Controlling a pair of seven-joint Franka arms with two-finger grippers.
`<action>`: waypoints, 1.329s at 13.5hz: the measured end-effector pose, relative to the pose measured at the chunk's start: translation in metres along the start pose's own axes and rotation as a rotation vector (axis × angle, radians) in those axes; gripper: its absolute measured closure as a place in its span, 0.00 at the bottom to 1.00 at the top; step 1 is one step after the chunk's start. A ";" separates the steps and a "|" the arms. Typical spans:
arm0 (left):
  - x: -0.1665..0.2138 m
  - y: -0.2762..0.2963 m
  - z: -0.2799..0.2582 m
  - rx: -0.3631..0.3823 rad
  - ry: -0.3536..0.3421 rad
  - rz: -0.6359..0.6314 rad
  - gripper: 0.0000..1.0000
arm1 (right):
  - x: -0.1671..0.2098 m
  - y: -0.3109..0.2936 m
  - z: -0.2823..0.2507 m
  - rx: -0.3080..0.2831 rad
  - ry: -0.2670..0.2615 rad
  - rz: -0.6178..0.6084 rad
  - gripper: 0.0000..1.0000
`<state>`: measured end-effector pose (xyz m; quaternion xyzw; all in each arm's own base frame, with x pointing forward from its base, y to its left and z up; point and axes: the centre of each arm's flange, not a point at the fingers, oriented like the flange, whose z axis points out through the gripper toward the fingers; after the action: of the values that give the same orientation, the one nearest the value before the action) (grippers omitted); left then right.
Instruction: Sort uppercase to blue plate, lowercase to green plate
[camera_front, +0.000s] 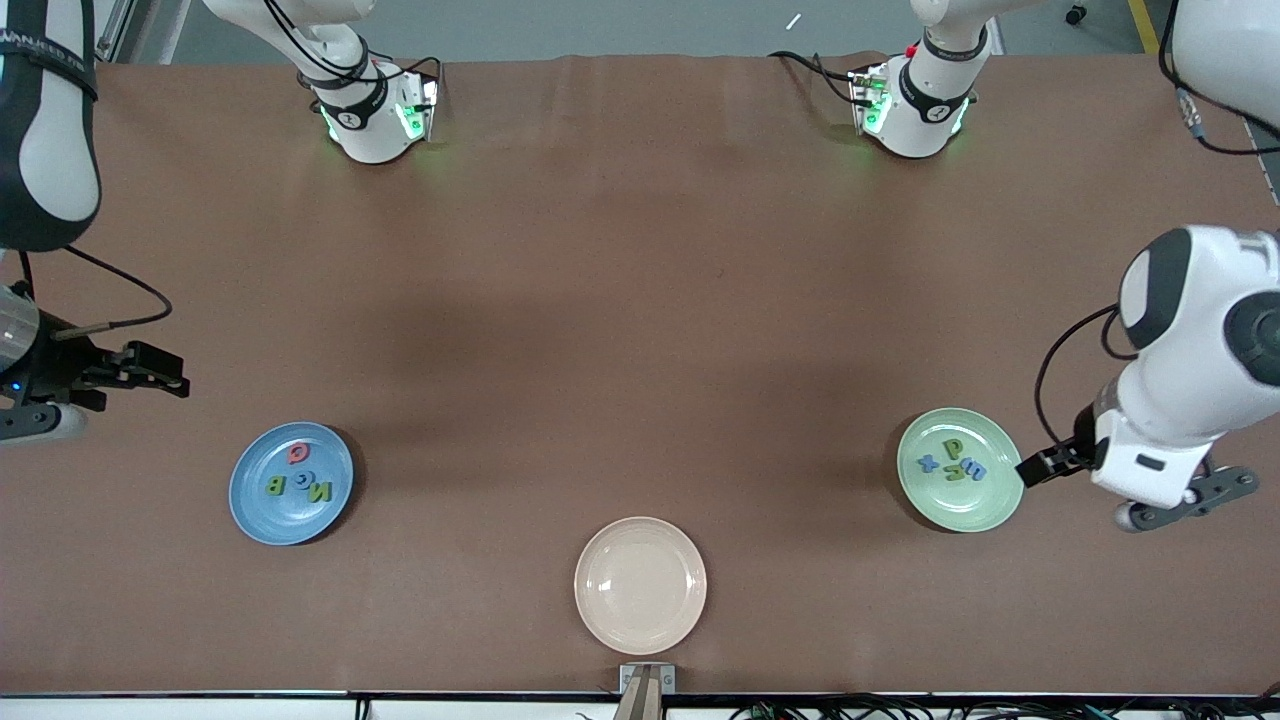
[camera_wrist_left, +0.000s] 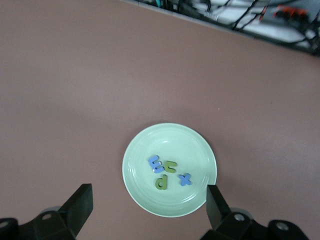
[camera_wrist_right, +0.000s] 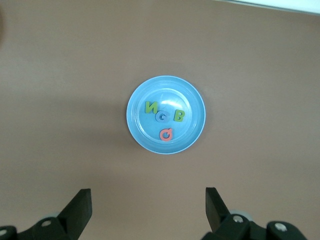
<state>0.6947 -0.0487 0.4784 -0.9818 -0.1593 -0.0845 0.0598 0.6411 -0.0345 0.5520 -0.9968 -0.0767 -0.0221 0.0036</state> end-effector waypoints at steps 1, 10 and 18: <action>-0.005 -0.002 -0.026 0.000 0.010 0.009 0.00 | -0.008 0.002 -0.018 -0.002 0.013 0.005 0.00; -0.056 -0.053 -0.154 -0.030 -0.092 0.301 0.00 | -0.059 -0.001 -0.085 0.011 0.005 0.127 0.00; -0.101 -0.070 -0.181 -0.057 -0.198 0.308 0.00 | -0.058 0.003 -0.085 0.007 0.018 0.107 0.00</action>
<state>0.5508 -0.0390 0.6427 -0.9994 -0.0097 0.0182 0.0283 0.5803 -0.0468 0.6339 -0.9992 -0.0232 -0.0303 0.0089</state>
